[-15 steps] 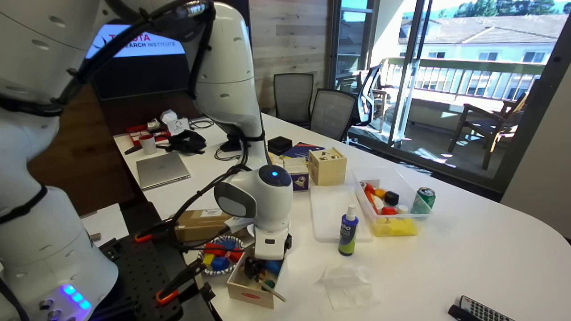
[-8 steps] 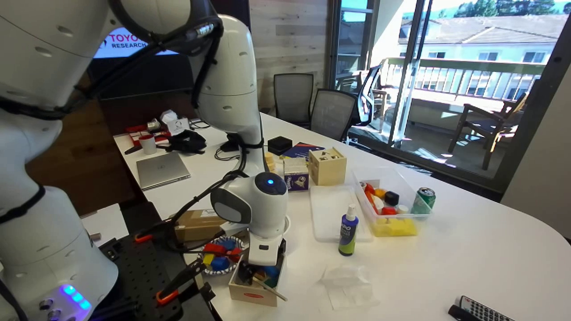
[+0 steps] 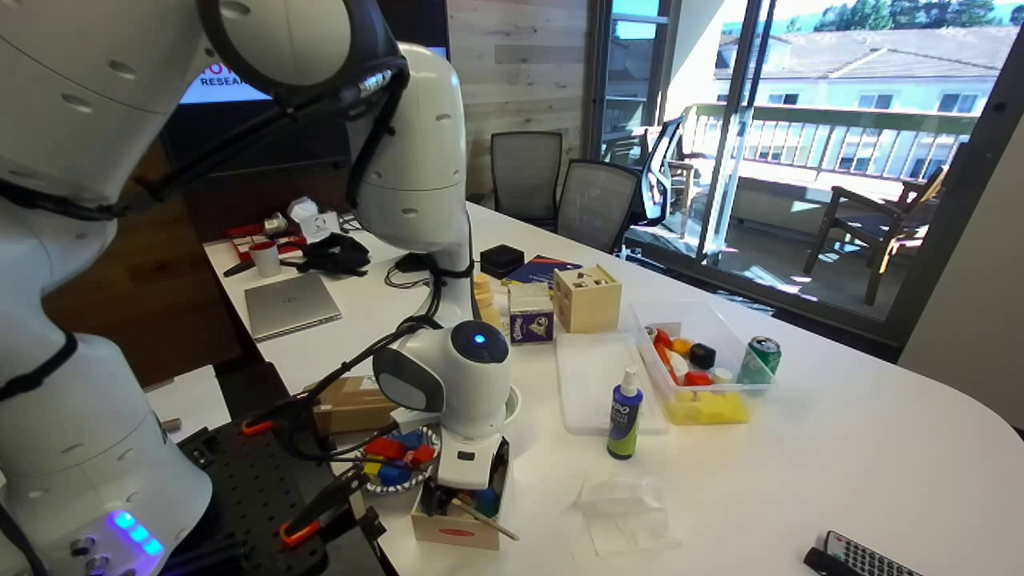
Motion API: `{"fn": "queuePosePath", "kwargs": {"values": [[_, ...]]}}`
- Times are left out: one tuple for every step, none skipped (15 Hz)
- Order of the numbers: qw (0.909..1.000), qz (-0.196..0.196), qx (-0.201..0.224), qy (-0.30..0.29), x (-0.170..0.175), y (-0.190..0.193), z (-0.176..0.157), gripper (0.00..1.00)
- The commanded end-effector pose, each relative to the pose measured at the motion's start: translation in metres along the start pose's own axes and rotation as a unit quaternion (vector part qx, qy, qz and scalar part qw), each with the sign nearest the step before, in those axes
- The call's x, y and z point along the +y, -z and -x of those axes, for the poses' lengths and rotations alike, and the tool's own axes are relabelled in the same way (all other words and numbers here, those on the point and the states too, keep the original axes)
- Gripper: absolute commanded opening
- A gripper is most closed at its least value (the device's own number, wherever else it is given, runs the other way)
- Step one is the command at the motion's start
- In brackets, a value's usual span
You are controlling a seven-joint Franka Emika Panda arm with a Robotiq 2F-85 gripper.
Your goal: Move the blue cylindrical block and the chopsticks from the wooden box to the white bowl
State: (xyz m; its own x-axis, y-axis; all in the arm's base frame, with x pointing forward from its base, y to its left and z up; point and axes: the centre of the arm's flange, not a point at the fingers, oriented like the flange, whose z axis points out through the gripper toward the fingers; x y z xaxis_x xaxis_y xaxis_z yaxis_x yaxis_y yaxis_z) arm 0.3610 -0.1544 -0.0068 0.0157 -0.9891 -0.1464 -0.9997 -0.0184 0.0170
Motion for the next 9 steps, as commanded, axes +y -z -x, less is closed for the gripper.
{"fn": "queuePosePath", "kwargs": {"values": [[0.9998, -0.009, 0.016, -0.003, 0.0034, 0.012, -0.0031, 0.91], [0.9998, -0.008, 0.02, -0.002, 0.0024, 0.0141, -0.0036, 0.74], [0.9997, -0.007, 0.022, -0.001, 0.0012, 0.0175, -0.0025, 0.66], [0.9997, -0.006, 0.024, 0.001, -0.0003, 0.0189, -0.0024, 0.59], [0.9997, -0.007, 0.025, 0.002, -0.0017, 0.018, -0.004, 0.49], [0.9996, -0.006, 0.027, 0.002, -0.0015, 0.019, -0.0037, 0.42], [0.9996, -0.004, 0.028, 0.002, -0.0015, 0.0202, -0.0022, 0.35], [0.9995, -0.004, 0.031, 0.005, -0.0025, 0.0193, -0.003, 0.27], [0.9994, -0.002, 0.033, 0.006, -0.0031, 0.0189, -0.0031, 0.2]]}}
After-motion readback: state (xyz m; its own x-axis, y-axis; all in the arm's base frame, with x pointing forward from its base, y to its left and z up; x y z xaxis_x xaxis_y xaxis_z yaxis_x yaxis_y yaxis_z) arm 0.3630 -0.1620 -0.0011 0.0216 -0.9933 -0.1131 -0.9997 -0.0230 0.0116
